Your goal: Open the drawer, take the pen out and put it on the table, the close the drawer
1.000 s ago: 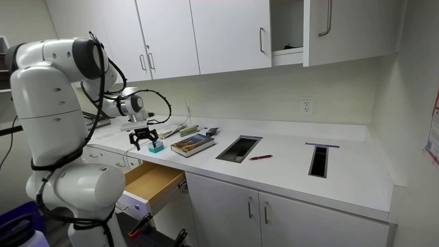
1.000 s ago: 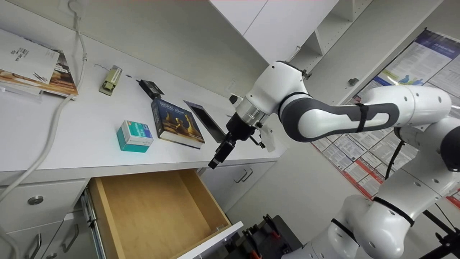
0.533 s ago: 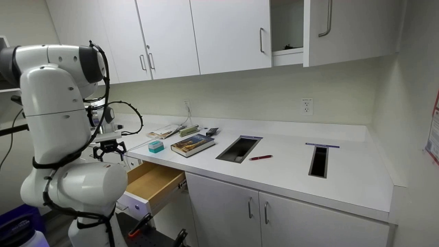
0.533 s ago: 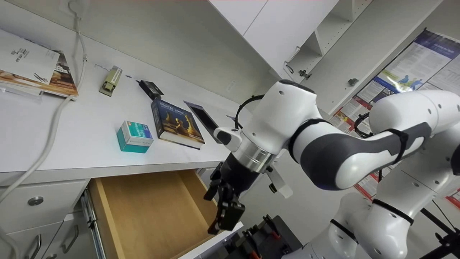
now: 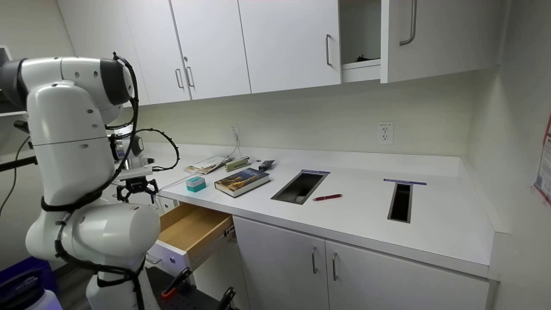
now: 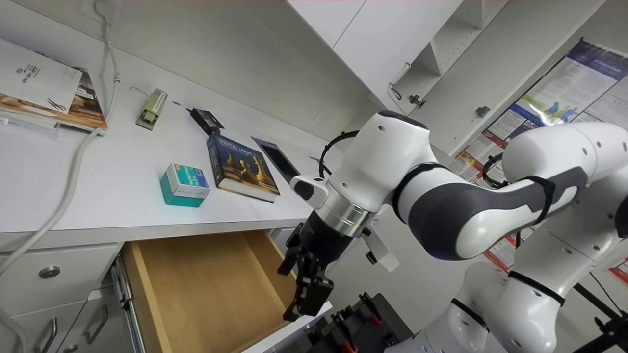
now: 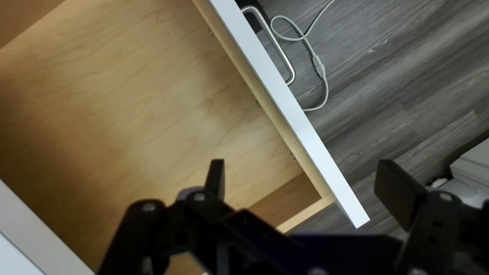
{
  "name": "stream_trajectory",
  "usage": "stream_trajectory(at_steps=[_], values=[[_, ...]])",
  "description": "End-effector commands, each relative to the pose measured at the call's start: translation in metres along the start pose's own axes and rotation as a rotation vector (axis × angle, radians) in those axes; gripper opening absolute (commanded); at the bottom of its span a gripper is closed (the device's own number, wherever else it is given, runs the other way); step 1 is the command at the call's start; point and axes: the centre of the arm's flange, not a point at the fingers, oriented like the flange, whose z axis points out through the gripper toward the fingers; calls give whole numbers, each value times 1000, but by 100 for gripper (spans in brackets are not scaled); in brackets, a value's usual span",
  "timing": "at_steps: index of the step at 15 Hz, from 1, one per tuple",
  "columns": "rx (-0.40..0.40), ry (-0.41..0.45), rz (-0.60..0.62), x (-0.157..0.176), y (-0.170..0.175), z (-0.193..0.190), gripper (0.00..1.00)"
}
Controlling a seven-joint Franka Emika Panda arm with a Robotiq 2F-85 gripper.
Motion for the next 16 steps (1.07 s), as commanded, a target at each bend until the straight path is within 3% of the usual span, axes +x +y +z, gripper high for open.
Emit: stream_trajectory(at_steps=[1, 6, 9, 10, 12, 16], values=[[-23, -13, -15, -2, -22, 7, 100], [-60, -44, -134, -31, -101, 25, 100], [-128, -61, -162, -47, -130, 45, 100], [-148, -59, -167, -50, -134, 52, 75], [-194, -51, -179, -53, -139, 66, 66], [-262, -25, -245, -55, -148, 90, 34]])
